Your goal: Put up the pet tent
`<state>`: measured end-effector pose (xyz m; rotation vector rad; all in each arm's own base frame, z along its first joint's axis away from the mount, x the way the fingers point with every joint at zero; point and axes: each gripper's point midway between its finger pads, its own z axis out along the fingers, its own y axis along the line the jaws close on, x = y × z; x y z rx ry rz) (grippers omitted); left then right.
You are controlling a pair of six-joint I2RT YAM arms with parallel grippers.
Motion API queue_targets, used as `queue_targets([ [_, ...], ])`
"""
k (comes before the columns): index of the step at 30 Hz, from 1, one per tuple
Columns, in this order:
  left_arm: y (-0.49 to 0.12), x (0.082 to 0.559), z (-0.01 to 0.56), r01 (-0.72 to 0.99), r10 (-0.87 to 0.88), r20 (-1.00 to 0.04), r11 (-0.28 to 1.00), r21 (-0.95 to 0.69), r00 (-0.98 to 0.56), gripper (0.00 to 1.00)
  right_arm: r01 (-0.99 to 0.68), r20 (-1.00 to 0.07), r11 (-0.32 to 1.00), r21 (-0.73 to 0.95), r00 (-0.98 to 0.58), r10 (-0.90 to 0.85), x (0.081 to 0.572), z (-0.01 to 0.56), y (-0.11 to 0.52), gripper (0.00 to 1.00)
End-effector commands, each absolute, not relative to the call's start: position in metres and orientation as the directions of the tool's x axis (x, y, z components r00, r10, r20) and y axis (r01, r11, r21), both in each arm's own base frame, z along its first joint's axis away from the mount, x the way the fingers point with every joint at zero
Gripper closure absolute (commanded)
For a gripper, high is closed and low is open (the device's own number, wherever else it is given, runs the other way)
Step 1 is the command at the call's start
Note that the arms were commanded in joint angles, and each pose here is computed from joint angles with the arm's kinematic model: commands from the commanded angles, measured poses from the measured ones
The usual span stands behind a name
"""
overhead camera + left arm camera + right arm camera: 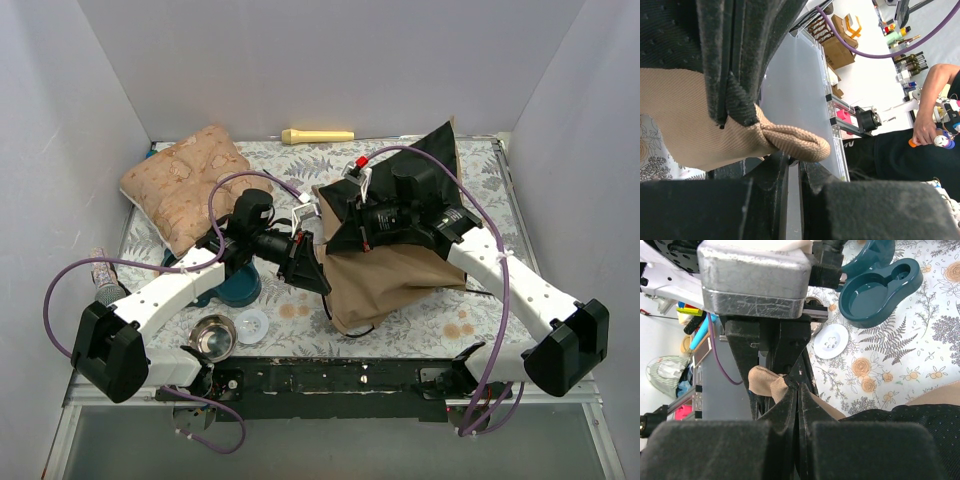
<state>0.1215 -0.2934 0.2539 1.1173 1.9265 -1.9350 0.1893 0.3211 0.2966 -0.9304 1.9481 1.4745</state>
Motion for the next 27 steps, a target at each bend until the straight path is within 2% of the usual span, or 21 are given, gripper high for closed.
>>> queue_targets([
  [1,-0.281,0.083,0.224,0.302,0.501,-0.257,0.008,-0.953,-0.827,1.0,-0.955,-0.963,0.127,0.267,-0.259,0.073,0.217,0.4,0.318,0.99],
  [13,-0.282,0.095,0.239,0.313,0.466,-0.283,-0.014,-0.95,-0.838,1.0,-0.956,-0.962,0.102,0.274,-0.273,0.026,0.207,0.382,0.316,0.99],
  [19,-0.286,0.102,0.255,0.38,0.444,-0.36,-0.047,-0.924,-0.82,1.0,-0.96,-0.962,0.065,0.271,-0.273,-0.026,0.199,0.368,0.319,0.99],
  [27,-0.288,0.108,0.268,0.417,0.408,-0.399,-0.049,-0.908,-0.821,1.0,-0.966,-0.965,0.037,0.254,-0.256,-0.06,0.187,0.358,0.314,0.99],
])
